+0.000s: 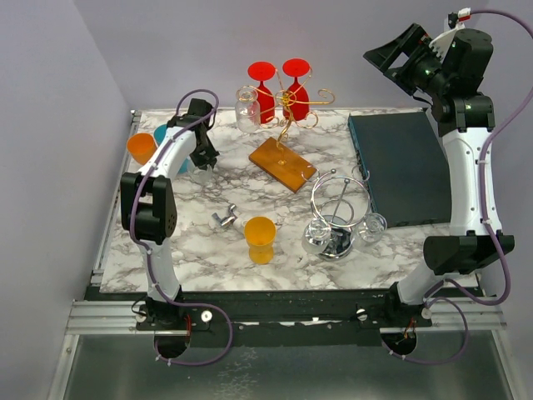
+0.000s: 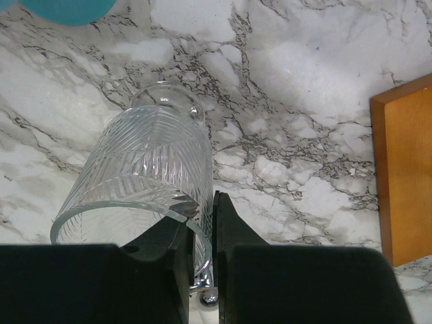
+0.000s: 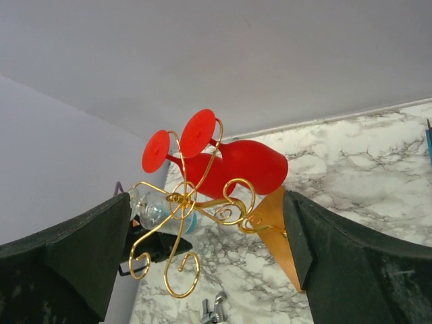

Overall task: Take the wine glass off the wine glass rack
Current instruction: Place the wine glass at the center of the board.

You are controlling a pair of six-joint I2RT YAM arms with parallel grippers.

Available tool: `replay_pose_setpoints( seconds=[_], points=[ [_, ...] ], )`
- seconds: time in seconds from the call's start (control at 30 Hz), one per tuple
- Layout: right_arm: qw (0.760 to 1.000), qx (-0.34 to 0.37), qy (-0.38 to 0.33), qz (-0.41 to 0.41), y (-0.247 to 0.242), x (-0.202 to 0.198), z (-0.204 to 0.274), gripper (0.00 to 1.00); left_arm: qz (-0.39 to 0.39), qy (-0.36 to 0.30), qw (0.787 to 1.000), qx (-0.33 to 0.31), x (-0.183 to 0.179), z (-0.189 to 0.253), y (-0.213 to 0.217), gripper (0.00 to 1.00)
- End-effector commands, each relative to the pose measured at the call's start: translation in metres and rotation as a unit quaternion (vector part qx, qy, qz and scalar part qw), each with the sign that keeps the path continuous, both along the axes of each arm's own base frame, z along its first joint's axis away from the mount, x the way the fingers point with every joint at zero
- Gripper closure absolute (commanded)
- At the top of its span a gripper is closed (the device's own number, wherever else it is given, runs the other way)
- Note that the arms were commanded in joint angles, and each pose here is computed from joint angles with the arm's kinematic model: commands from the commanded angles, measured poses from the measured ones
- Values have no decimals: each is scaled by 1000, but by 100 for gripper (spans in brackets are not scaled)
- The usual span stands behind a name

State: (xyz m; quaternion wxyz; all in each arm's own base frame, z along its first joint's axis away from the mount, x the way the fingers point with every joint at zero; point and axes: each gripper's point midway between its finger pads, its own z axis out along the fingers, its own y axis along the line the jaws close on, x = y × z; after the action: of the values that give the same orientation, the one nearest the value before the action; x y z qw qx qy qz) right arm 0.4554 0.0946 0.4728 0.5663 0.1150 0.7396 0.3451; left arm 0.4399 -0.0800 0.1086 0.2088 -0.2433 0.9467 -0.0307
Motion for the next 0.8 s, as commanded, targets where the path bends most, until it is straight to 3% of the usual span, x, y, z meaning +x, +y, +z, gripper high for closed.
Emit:
replay_pose_setpoints(
  seconds=[0.0, 0.6, 0.77],
  points=[
    [999, 0, -33, 11, 4, -12, 22, 0, 2, -31, 999, 22, 17, 14, 6, 89],
    [999, 1, -36, 18, 6, -11, 24, 0, 5, -27, 999, 44, 32, 12, 11, 88],
    [999, 1, -36, 18, 6, -11, 23, 0, 3, -27, 999, 47, 35, 13, 11, 82]
  ],
)
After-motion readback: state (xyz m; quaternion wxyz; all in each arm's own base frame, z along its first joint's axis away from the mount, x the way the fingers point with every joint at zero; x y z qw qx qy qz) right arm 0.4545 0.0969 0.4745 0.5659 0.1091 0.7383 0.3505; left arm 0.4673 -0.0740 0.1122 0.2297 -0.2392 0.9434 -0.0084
